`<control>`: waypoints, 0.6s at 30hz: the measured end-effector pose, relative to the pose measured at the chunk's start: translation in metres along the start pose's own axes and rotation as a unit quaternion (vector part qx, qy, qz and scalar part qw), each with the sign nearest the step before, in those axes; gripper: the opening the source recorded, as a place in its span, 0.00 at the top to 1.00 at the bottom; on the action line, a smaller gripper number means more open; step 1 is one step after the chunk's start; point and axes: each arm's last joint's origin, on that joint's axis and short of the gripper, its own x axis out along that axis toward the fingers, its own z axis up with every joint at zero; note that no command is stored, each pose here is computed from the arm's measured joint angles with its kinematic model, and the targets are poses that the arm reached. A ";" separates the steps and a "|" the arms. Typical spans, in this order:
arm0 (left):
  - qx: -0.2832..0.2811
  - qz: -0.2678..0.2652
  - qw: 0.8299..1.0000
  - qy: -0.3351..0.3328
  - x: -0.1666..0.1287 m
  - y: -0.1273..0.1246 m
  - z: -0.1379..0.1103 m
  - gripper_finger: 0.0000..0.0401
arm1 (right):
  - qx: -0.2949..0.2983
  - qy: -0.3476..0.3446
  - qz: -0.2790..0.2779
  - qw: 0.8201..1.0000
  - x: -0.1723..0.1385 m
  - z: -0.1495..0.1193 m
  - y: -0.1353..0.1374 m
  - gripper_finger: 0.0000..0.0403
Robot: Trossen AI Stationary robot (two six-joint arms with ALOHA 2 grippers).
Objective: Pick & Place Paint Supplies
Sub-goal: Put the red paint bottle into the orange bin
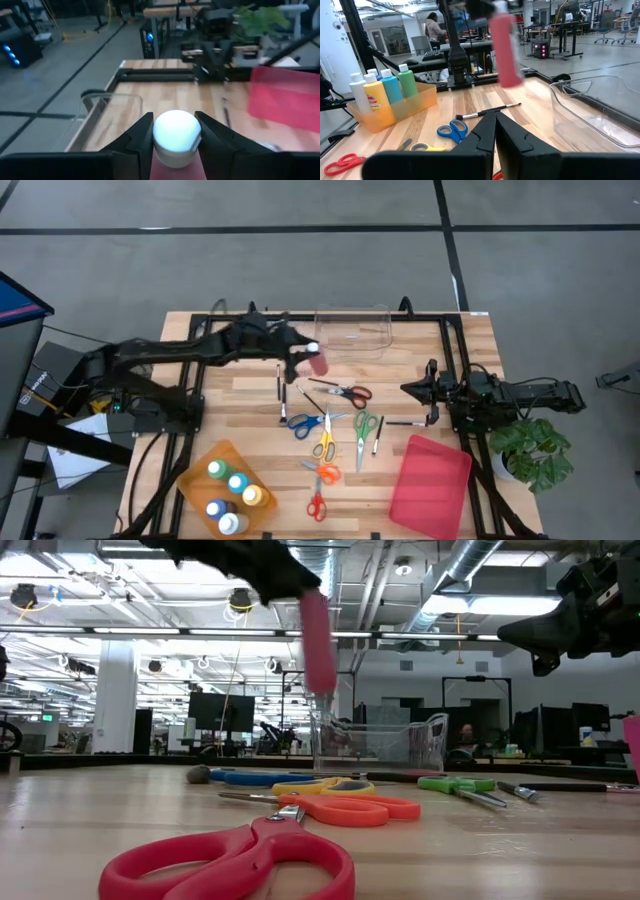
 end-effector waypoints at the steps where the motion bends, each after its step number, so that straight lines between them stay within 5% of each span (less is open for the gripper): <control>1: 0.002 0.000 1.000 0.008 -0.012 -0.005 0.004 0.71 | 0.000 0.000 0.000 1.000 0.000 0.000 0.000 0.98; 11: -0.034 0.027 0.999 0.011 -0.132 -0.035 0.024 0.71 | 0.000 0.000 0.000 1.000 0.000 0.000 0.000 0.98; 18: -0.075 0.023 0.996 0.033 -0.172 -0.040 0.015 0.71 | 0.000 0.000 0.000 1.000 0.000 0.000 0.000 0.98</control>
